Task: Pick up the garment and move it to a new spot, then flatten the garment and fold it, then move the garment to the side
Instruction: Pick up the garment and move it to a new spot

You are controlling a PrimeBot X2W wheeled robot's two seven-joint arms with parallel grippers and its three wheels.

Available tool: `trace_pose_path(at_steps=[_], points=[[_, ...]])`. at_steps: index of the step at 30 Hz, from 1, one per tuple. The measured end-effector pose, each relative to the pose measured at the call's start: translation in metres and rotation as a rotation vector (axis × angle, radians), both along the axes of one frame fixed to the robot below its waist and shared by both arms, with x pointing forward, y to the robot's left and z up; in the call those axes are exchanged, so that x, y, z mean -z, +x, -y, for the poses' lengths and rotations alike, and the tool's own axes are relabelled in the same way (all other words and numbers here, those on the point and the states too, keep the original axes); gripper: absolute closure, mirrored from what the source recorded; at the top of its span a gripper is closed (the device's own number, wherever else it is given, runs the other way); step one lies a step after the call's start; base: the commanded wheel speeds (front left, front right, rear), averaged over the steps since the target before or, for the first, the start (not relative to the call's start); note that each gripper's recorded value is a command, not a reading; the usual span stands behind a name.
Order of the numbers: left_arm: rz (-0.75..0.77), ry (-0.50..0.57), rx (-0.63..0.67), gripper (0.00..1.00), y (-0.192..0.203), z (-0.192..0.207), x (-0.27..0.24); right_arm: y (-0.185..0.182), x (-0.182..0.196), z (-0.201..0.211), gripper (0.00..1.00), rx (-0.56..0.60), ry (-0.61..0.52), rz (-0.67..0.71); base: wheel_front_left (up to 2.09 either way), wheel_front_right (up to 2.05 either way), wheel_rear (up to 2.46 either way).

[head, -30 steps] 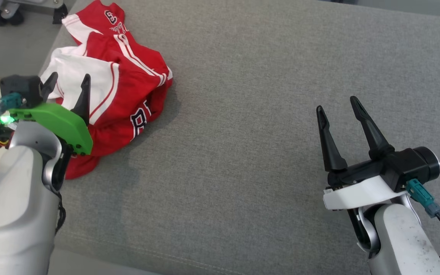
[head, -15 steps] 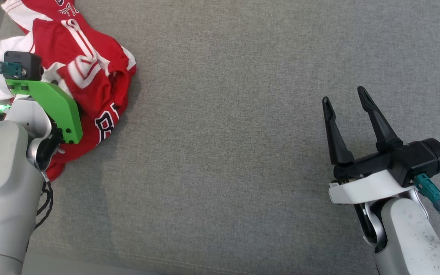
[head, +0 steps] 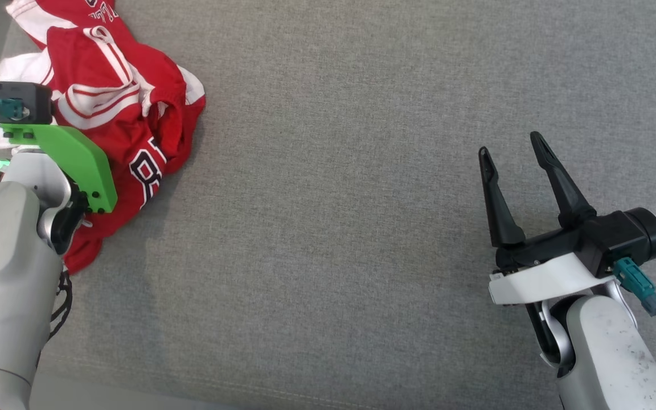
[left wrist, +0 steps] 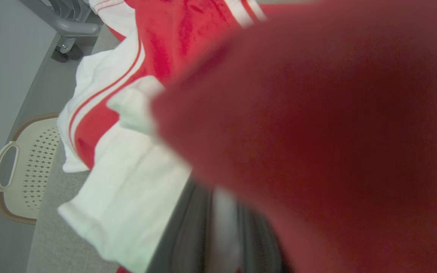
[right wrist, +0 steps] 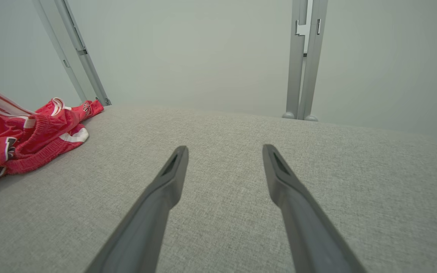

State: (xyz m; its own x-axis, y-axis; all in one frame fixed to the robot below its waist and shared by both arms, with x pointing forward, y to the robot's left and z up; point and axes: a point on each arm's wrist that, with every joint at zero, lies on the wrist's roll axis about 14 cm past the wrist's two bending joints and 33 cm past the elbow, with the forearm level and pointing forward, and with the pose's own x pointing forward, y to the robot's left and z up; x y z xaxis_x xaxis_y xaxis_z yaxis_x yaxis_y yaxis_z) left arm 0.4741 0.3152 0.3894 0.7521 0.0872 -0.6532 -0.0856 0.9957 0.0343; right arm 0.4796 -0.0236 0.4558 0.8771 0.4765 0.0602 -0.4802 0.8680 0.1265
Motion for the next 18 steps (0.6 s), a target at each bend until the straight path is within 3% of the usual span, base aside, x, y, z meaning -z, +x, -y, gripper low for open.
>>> trace_pose_path(at_steps=[18], points=[[0.631, 0.079, -0.035, 1.0, 0.006, -0.031, -0.185, -0.031, -0.048, -0.016, 0.0, -0.03, 0.031, 0.073, 0.0, 0.0, 0.0]])
